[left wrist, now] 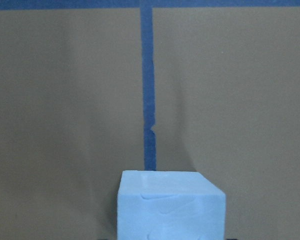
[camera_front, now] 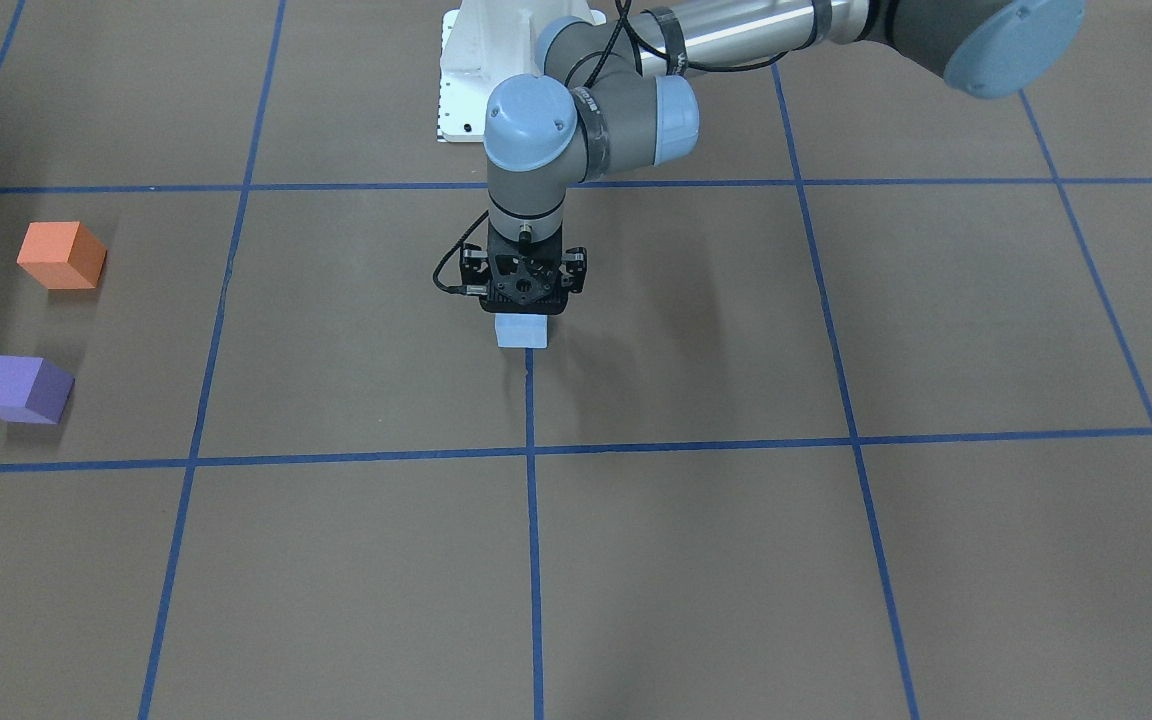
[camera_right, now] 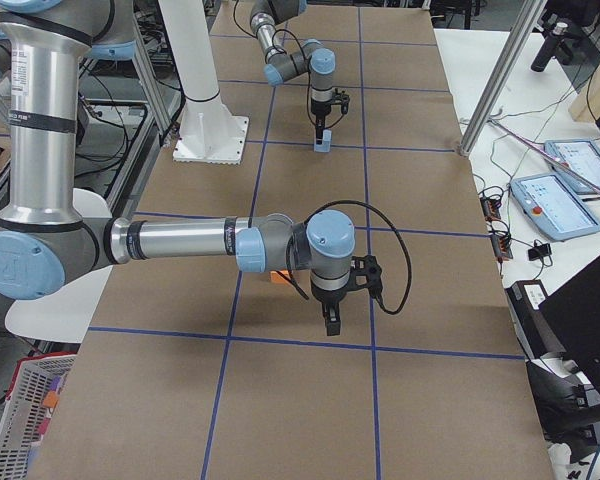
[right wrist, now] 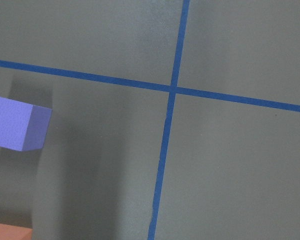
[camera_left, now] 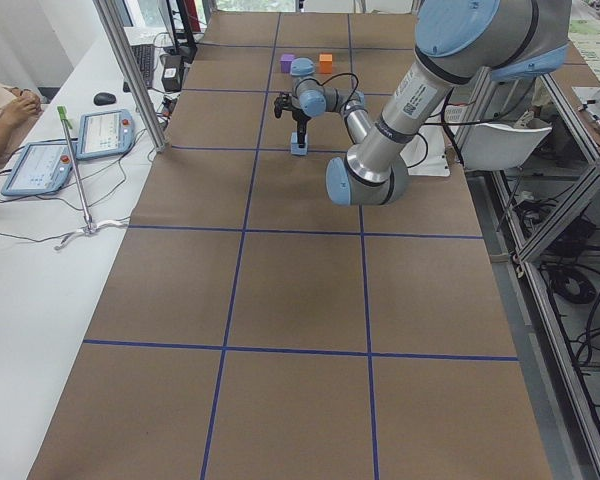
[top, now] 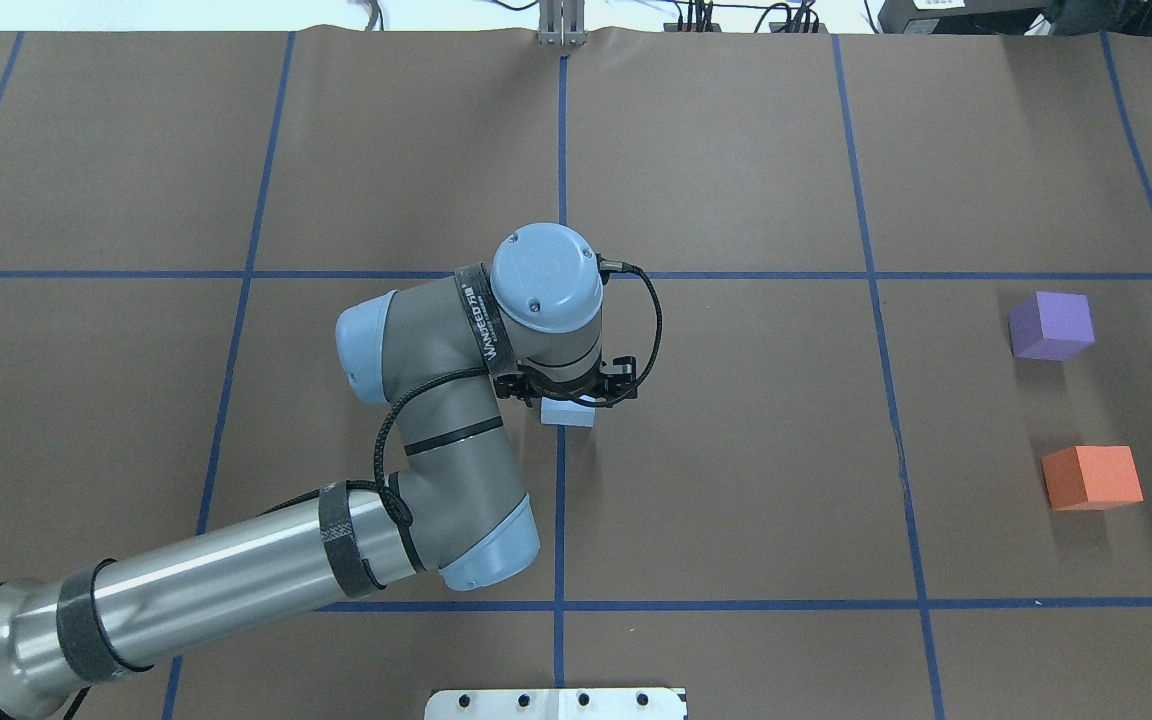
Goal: Place blue block between orange and purple blocks
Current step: 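Carry the light blue cube with the left gripper to the table center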
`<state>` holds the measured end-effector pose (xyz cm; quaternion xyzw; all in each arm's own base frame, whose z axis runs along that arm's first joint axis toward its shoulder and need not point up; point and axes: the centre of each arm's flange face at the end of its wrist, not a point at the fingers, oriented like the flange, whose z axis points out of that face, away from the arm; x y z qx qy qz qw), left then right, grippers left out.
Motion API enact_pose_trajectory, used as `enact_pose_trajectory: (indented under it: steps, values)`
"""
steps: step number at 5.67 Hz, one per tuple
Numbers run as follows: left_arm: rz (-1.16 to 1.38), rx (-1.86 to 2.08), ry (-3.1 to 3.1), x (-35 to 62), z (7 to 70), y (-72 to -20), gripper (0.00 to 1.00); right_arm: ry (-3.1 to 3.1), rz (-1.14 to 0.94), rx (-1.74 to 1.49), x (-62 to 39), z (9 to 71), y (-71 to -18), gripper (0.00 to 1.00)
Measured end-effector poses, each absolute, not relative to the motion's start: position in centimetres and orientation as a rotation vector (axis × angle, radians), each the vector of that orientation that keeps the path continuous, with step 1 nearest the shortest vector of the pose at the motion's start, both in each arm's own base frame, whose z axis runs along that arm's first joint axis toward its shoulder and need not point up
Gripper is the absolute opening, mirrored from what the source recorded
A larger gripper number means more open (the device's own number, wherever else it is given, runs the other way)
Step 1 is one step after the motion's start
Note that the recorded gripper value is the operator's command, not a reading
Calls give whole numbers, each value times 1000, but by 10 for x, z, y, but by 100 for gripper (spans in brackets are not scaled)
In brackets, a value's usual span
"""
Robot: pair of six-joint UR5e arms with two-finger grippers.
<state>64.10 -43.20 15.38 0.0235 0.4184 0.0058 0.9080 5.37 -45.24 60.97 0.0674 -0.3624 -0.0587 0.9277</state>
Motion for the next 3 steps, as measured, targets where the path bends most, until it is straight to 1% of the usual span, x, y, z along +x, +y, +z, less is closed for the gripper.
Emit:
enact_pose_trajectory:
  steps: [2, 3]
  values:
    - [52, 88, 921, 606, 125, -440, 100, -762, -144, 221, 50, 581, -471, 100]
    - [117, 97, 936, 565, 117, -451, 100, -804, -123, 238, 33, 549, -484, 100]
